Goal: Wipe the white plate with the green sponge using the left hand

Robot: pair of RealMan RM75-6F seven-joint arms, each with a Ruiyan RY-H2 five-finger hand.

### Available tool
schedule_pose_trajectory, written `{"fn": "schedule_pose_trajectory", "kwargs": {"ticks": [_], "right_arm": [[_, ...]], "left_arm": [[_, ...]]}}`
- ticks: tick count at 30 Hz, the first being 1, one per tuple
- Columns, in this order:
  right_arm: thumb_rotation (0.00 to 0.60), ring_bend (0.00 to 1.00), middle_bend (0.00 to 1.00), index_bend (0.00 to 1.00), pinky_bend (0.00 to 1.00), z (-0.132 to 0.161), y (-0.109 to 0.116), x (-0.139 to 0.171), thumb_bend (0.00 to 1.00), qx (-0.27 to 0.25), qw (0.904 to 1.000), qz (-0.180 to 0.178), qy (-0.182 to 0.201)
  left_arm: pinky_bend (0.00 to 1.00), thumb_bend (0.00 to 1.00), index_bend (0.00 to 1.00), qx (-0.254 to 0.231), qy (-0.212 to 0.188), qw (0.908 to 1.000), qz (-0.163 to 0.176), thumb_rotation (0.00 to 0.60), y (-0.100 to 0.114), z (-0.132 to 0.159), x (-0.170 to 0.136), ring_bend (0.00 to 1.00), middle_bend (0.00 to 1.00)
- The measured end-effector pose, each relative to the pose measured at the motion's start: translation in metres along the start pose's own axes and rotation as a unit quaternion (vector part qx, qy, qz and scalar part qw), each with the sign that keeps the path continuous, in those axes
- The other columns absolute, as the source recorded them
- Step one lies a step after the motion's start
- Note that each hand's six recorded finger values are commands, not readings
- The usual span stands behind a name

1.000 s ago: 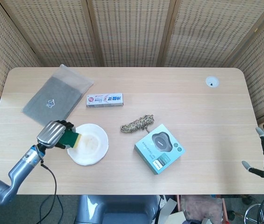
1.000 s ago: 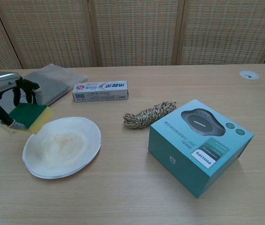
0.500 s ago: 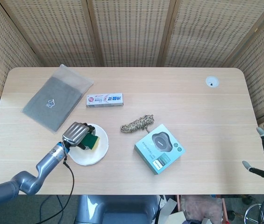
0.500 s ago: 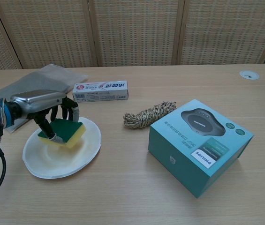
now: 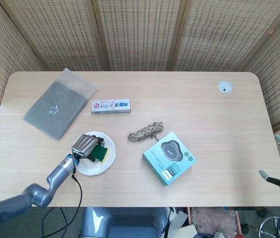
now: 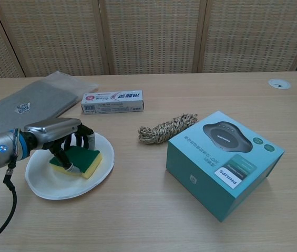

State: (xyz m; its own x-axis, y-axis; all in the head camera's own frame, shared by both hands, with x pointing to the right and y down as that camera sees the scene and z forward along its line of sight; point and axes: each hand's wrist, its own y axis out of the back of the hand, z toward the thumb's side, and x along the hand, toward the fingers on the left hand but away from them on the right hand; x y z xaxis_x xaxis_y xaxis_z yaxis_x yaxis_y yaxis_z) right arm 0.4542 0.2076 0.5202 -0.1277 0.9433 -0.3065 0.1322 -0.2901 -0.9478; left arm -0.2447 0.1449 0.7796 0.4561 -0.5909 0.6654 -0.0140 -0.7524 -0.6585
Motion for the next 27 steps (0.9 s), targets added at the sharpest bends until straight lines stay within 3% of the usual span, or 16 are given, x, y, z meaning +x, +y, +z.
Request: {"fn": "schedule_pose_trajectory", "kwargs": {"ticks": [8, 18, 27], "right_arm": [[0.600, 0.00, 0.00, 0.05, 0.00, 0.000, 0.001, 0.000, 0.00, -0.002, 1.0000, -0.002, -0.001], [0.600, 0.00, 0.00, 0.05, 0.00, -0.001, 0.002, 0.000, 0.00, -0.004, 1.0000, -0.001, -0.001], [0.600, 0.00, 0.00, 0.05, 0.00, -0.001, 0.001, -0.001, 0.00, -0.003, 1.0000, 0.002, -0.003]], "left_arm": [[0.51, 0.17, 0.55, -0.009, -0.004, 0.9999, 0.013, 0.600, 0.003, -0.001, 0.000, 0.41, 0.50], [0.51, 0.17, 0.55, 0.012, -0.016, 0.9982, 0.057, 0.600, 0.046, -0.006, -0.009, 0.41, 0.50], [0.51, 0.18, 0.56, 0.035, 0.002, 0.9990, 0.030, 0.600, 0.025, -0.018, -0.009, 0.42, 0.51]]}}
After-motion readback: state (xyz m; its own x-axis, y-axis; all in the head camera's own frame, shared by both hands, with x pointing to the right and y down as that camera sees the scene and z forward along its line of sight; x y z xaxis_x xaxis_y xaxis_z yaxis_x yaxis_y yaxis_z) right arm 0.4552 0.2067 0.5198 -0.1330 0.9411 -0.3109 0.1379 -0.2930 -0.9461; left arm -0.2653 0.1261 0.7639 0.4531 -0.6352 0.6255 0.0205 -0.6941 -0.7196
